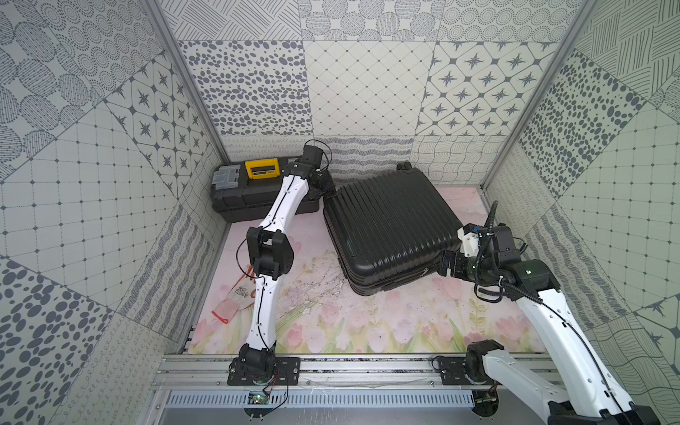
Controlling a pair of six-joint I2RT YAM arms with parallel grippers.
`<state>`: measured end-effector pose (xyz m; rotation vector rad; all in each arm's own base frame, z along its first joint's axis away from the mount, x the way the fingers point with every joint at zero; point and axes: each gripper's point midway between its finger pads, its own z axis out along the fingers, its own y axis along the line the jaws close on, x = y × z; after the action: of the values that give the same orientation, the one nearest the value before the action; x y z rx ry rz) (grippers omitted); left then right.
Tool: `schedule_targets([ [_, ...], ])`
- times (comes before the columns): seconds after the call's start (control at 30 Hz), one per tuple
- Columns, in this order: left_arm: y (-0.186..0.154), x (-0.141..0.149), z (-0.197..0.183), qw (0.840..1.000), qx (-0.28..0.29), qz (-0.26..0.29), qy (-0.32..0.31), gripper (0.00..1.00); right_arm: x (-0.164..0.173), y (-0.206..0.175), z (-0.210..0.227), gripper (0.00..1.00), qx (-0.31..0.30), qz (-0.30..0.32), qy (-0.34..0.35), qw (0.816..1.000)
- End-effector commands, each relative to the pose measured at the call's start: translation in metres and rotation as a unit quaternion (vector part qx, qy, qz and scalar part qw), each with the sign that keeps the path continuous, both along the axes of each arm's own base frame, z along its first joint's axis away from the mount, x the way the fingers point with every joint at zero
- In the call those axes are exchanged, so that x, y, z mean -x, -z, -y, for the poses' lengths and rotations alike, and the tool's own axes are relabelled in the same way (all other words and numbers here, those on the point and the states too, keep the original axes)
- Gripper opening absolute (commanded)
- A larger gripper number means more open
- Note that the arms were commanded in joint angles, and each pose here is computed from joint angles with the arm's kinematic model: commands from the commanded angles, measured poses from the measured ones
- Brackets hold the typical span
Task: Close the suitcase zippers
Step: Adjust the suitcase at the center of the board.
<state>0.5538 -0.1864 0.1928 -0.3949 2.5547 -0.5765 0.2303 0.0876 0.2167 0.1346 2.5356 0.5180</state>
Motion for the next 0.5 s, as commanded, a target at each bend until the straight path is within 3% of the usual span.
schedule_targets([
  [0.0,0.005,0.059,0.001,0.996,0.023,-0.082,0.016,0.00,-0.011,-0.007,-0.010,0.98,-0.038,0.028,0.007,0.999],
  [0.17,-0.011,0.103,0.014,0.994,0.063,-0.086,0.002,0.00,-0.034,-0.032,-0.029,0.98,-0.114,0.072,-0.014,0.991],
  [0.27,-0.013,0.135,0.017,0.991,0.087,-0.096,-0.014,0.01,-0.038,-0.029,-0.029,0.98,-0.146,0.065,-0.002,0.987],
  [0.4,-0.014,0.182,0.012,0.989,0.091,-0.110,-0.047,0.02,-0.031,0.004,-0.008,0.98,-0.122,-0.005,0.026,0.992],
  [0.47,-0.013,0.207,0.007,0.987,0.089,-0.113,-0.066,0.03,-0.032,0.006,-0.002,0.98,-0.110,-0.004,0.026,0.994],
])
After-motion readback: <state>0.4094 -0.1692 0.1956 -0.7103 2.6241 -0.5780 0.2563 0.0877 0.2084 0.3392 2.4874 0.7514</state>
